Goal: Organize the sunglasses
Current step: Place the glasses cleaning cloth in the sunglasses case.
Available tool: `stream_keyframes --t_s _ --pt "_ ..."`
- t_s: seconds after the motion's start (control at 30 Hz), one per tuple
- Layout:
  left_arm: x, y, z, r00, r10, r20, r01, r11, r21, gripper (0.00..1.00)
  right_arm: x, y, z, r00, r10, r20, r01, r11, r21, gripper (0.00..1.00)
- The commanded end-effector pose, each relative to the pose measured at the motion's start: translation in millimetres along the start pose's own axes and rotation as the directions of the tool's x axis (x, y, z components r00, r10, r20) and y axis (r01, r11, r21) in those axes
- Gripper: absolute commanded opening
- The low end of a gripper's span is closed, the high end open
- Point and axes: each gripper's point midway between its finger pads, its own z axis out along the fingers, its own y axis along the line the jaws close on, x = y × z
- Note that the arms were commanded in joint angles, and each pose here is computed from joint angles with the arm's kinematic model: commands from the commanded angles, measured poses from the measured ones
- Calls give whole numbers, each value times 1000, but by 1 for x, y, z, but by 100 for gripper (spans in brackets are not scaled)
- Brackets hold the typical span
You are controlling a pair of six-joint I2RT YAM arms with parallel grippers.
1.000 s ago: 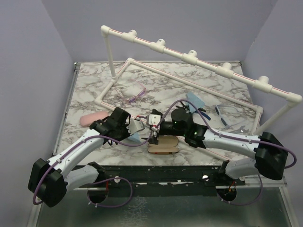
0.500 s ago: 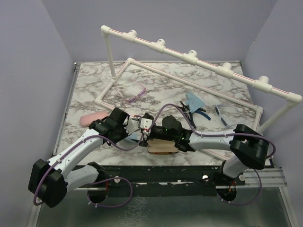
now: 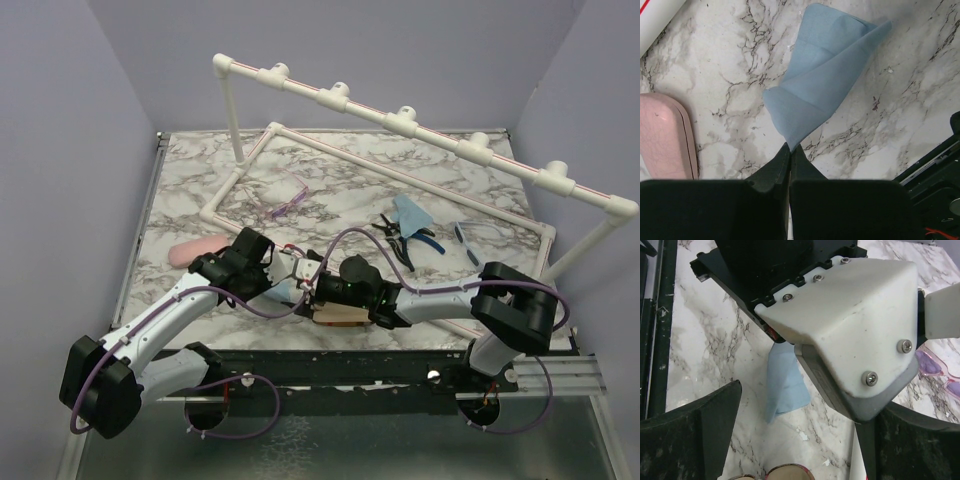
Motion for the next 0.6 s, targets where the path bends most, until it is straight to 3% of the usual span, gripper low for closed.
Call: stream_keyframes --t_s 0.0,0.23,0.4,0.57 --pt "-17 5 -5 998 17 60 -17 1000 -9 0 14 12 -1 999 16 -30 -17 1000 -26 91" --pt "-15 9 -8 999 13 48 -11 999 -32 0 12 23 -6 999 32 -11 -33 997 -75 85" --pt "-12 10 -8 999 4 44 -2 999 -44 0 1 34 -19 994 47 99 -37 994 -107 87" --pt "-12 10 -7 998 -6 56 9 999 -38 0 15 40 -26 994 89 67 -81 990 -112 87"
